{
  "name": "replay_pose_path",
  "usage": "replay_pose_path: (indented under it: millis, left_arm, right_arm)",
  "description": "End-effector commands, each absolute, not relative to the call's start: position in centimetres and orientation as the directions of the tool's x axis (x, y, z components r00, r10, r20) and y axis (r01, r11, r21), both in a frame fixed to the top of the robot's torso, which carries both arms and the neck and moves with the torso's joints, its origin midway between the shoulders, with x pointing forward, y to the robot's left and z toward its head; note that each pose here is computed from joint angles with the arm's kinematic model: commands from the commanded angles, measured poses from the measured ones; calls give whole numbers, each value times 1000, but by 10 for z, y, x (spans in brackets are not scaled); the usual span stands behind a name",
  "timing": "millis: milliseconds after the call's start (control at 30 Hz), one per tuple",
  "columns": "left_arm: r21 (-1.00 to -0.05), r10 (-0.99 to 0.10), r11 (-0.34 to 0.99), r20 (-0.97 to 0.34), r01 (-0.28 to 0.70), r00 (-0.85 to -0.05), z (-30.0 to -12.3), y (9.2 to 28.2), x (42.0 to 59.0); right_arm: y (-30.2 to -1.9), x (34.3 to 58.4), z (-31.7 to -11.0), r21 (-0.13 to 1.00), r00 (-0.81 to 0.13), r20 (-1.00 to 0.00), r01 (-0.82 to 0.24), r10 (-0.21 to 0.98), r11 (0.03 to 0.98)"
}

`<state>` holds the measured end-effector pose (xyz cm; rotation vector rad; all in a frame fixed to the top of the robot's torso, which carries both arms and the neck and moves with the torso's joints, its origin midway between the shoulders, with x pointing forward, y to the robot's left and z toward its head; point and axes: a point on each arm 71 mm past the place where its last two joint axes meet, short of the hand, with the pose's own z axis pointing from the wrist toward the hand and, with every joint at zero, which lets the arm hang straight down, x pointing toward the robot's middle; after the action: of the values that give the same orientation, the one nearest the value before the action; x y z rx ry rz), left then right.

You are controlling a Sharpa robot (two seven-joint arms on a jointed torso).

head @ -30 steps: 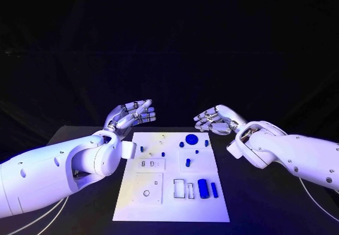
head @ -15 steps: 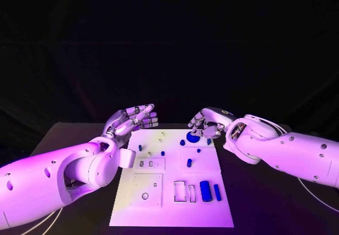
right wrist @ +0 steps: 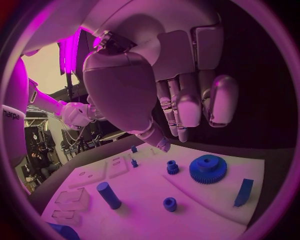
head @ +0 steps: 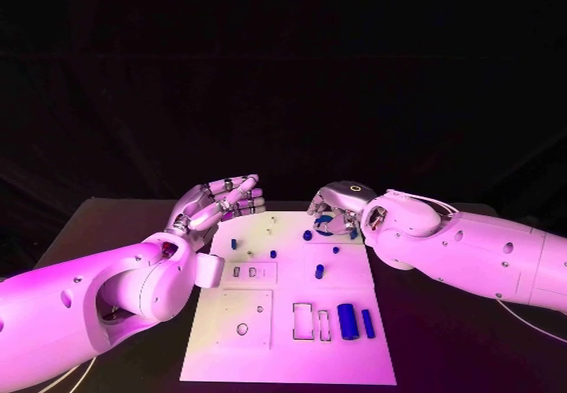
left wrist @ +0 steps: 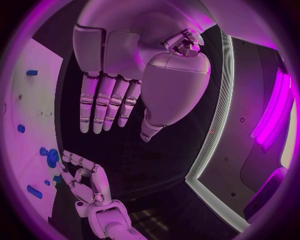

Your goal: Assemble the parts on the task board

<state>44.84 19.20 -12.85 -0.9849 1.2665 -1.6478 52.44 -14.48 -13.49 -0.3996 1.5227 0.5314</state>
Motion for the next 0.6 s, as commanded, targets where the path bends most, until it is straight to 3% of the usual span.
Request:
replay_pose_path:
  millis: [33, 600]
  left_arm:
    - [-973, -920, -162, 89, 163, -382, -123, 190, 447]
    - [-971, -920, -162, 85, 174, -384, -118, 190, 447]
  right_arm:
    - [-142, 526, -138, 9, -25, -1000, -553, -6, 833]
    - [-127, 525, -146, -64, -59, -992, -548, -114, 834]
